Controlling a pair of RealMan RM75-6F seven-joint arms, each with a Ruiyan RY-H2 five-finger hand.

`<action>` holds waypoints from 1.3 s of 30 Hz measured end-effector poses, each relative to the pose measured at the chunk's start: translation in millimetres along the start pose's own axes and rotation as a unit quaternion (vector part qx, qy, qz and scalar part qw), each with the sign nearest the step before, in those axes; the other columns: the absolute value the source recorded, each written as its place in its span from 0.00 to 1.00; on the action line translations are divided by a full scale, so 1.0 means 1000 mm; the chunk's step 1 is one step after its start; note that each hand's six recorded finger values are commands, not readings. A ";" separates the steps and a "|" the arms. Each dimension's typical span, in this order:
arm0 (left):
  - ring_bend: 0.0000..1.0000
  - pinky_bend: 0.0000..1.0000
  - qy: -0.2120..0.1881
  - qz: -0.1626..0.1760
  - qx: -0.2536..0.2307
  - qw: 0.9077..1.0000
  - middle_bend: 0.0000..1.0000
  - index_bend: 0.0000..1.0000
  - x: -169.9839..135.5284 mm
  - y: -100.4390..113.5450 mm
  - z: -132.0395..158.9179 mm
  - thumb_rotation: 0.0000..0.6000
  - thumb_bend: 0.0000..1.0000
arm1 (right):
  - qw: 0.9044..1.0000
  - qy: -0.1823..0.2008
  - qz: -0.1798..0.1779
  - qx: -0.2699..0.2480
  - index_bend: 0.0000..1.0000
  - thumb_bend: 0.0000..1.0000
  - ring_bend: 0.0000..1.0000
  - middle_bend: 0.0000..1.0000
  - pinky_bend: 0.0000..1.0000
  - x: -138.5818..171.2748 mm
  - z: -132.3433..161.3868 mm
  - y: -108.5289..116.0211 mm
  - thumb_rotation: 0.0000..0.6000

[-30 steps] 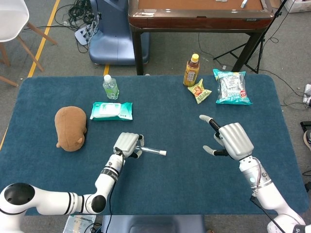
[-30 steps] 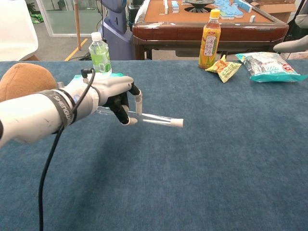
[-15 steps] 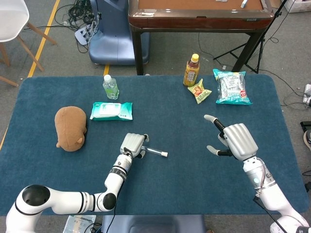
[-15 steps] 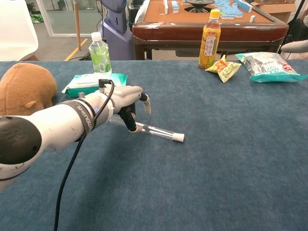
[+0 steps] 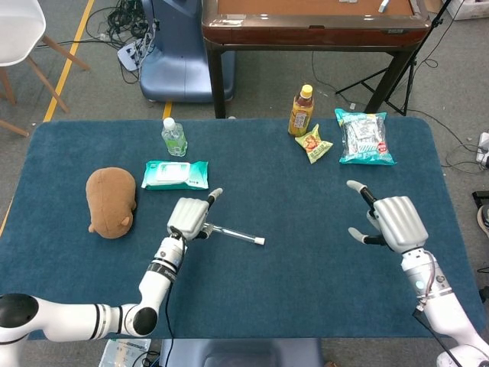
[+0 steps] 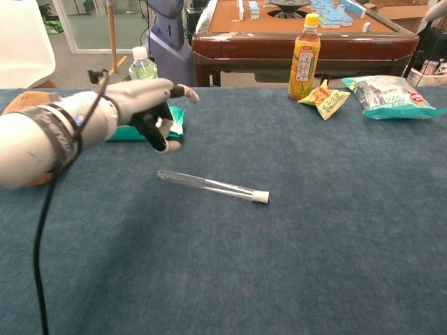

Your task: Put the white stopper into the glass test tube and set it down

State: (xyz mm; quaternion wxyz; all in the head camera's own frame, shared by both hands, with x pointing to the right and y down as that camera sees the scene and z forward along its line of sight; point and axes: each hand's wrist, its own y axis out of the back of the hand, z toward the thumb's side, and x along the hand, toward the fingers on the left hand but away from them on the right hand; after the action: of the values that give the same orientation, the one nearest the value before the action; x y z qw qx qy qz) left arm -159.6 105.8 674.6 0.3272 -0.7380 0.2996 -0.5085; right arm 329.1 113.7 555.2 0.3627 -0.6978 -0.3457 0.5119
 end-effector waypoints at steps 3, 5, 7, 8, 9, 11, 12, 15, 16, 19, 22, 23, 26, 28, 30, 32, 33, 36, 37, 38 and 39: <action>0.59 0.84 0.009 0.040 0.012 0.999 0.55 0.19 -0.016 0.021 -0.029 1.00 0.31 | 1.000 -0.024 0.009 0.012 0.22 0.19 0.74 0.71 0.82 0.007 -0.020 -0.007 1.00; 0.55 0.77 0.023 0.064 0.016 0.998 0.51 0.20 -0.030 0.032 -0.054 1.00 0.31 | 0.999 -0.038 0.009 0.018 0.22 0.19 0.61 0.61 0.71 0.012 -0.033 -0.009 1.00; 0.52 0.73 0.039 0.082 0.012 0.996 0.48 0.21 -0.046 0.039 -0.078 1.00 0.31 | 0.999 -0.046 0.002 0.022 0.22 0.19 0.54 0.56 0.64 0.016 -0.044 -0.010 1.00; 0.51 0.72 0.046 0.089 0.010 0.995 0.48 0.22 -0.052 0.042 -0.088 1.00 0.31 | 0.999 -0.048 -0.002 0.024 0.22 0.19 0.53 0.54 0.63 0.018 -0.048 -0.010 1.00; 0.51 0.71 0.054 0.095 0.007 0.994 0.48 0.22 -0.060 0.043 -0.098 1.00 0.31 | 0.998 -0.049 -0.007 0.025 0.22 0.19 0.52 0.54 0.62 0.020 -0.052 -0.010 1.00; 0.51 0.69 0.071 0.106 0.005 0.992 0.48 0.25 -0.078 0.046 -0.119 1.00 0.31 | 0.998 -0.050 -0.020 0.030 0.22 0.19 0.51 0.54 0.61 0.025 -0.060 -0.009 1.00; 0.50 0.68 0.078 0.111 0.005 0.991 0.48 0.26 -0.086 0.047 -0.127 1.00 0.31 | 0.998 -0.050 -0.025 0.033 0.22 0.19 0.51 0.54 0.61 0.027 -0.064 -0.009 1.00; 0.50 0.68 0.098 0.123 0.004 0.988 0.47 0.28 -0.114 0.048 -0.150 1.00 0.31 | 0.997 -0.053 -0.043 0.043 0.22 0.19 0.51 0.54 0.61 0.036 -0.074 -0.011 1.00; 0.50 0.67 0.105 0.128 0.004 0.986 0.47 0.29 -0.125 0.047 -0.157 1.00 0.31 | 0.996 -0.055 -0.048 0.044 0.22 0.19 0.51 0.54 0.61 0.040 -0.077 -0.013 1.00; 0.50 0.67 0.122 0.141 0.004 0.982 0.47 0.29 -0.152 0.047 -0.171 1.00 0.31 | 0.996 -0.063 -0.055 0.039 0.22 0.19 0.51 0.54 0.61 0.050 -0.083 -0.018 1.00; 0.50 0.66 0.134 0.151 0.002 0.979 0.47 0.30 -0.175 0.045 -0.179 1.00 0.31 | 0.996 -0.072 -0.051 0.029 0.22 0.19 0.51 0.54 0.61 0.057 -0.086 -0.023 1.00; 0.50 0.65 0.136 0.154 0.001 0.979 0.47 0.30 -0.181 0.044 -0.180 1.00 0.31 | 0.996 -0.074 -0.049 0.028 0.22 0.19 0.51 0.54 0.61 0.058 -0.087 -0.024 1.00; 0.50 0.63 0.142 0.162 -0.002 0.977 0.47 0.30 -0.198 0.042 -0.184 1.00 0.31 | 0.995 -0.080 -0.046 0.026 0.22 0.19 0.51 0.54 0.61 0.061 -0.088 -0.024 1.00; 0.49 0.60 0.142 0.166 -0.003 0.976 0.47 0.30 -0.205 0.041 -0.184 1.00 0.31 | 0.995 -0.083 -0.042 0.026 0.23 0.19 0.51 0.54 0.61 0.062 -0.089 -0.023 1.00; 0.47 0.56 0.141 0.171 -0.002 0.975 0.46 0.30 -0.210 0.040 -0.185 1.00 0.31 | 0.995 -0.085 -0.039 0.024 0.23 0.19 0.50 0.53 0.61 0.063 -0.089 -0.024 1.00; 0.45 0.53 0.139 0.182 0.004 0.973 0.45 0.30 -0.213 0.041 -0.185 1.00 0.31 | 0.995 -0.088 -0.031 0.021 0.24 0.19 0.48 0.52 0.60 0.064 -0.090 -0.026 1.00; 0.45 0.52 0.138 0.184 0.008 0.973 0.45 0.31 -0.214 0.041 -0.185 1.00 0.31 | 0.996 -0.089 -0.025 0.018 0.24 0.19 0.47 0.51 0.59 0.064 -0.091 -0.027 1.00; 0.44 0.49 0.139 0.186 0.023 0.972 0.45 0.31 -0.216 0.037 -0.186 1.00 0.31 | 0.995 -0.095 -0.005 0.010 0.24 0.19 0.46 0.50 0.58 0.065 -0.093 -0.030 1.00; 0.44 0.49 0.140 0.184 0.025 0.973 0.45 0.31 -0.216 0.036 -0.187 1.00 0.31 | 0.995 -0.097 0.000 0.010 0.24 0.19 0.46 0.50 0.58 0.066 -0.095 -0.030 1.00; 0.44 0.49 0.141 0.182 0.024 0.973 0.45 0.31 -0.216 0.035 -0.187 1.00 0.31 | 0.995 -0.097 0.001 0.010 0.24 0.19 0.46 0.50 0.58 0.066 -0.095 -0.030 1.00; 0.44 0.49 0.141 0.181 0.022 0.973 0.45 0.32 -0.216 0.035 -0.187 1.00 0.31 | 0.995 -0.097 0.000 0.009 0.24 0.19 0.46 0.50 0.58 0.066 -0.095 -0.030 1.00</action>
State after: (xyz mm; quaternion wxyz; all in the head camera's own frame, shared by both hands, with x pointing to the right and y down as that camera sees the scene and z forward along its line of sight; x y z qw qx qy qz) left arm -406.5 218.9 577.8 0.3843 -0.5849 0.4602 -0.5462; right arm 433.0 170.7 570.0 0.3340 -0.6417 -0.3744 0.5801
